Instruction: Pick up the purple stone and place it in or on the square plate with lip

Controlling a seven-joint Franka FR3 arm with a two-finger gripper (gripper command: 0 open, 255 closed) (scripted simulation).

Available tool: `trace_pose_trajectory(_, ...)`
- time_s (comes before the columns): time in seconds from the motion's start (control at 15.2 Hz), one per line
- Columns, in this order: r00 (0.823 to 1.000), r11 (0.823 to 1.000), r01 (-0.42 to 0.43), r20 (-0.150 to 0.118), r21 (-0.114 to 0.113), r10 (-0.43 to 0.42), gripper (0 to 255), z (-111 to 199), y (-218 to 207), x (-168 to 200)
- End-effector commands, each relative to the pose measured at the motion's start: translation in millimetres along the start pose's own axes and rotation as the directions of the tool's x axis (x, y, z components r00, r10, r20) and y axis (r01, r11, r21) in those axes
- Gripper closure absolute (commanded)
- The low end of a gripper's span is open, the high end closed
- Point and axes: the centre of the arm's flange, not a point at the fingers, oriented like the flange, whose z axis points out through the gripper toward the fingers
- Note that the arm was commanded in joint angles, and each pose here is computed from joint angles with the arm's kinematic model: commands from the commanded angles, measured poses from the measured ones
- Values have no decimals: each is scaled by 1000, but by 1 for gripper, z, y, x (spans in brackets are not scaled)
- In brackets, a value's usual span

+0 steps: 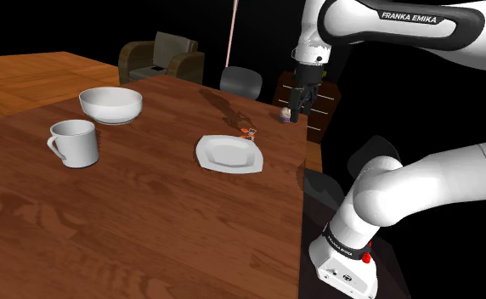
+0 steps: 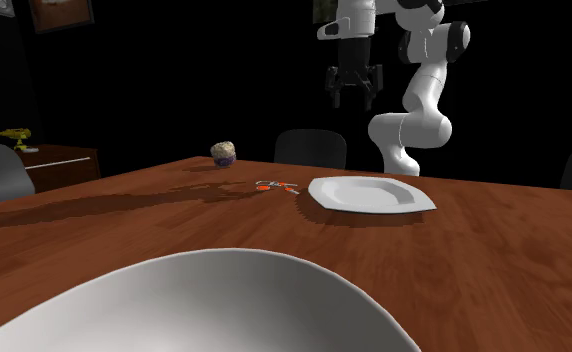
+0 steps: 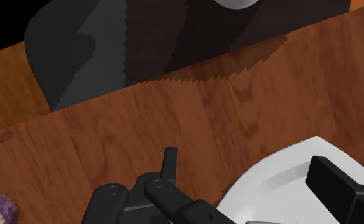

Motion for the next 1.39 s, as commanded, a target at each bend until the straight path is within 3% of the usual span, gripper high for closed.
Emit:
trace_pose_trajectory(0.0,1000,1000,0,0,0,0,0,0,0,0)
trace_pose_trajectory(1.32,1000,1000,8,-2,26,-8,0,59,229,124)
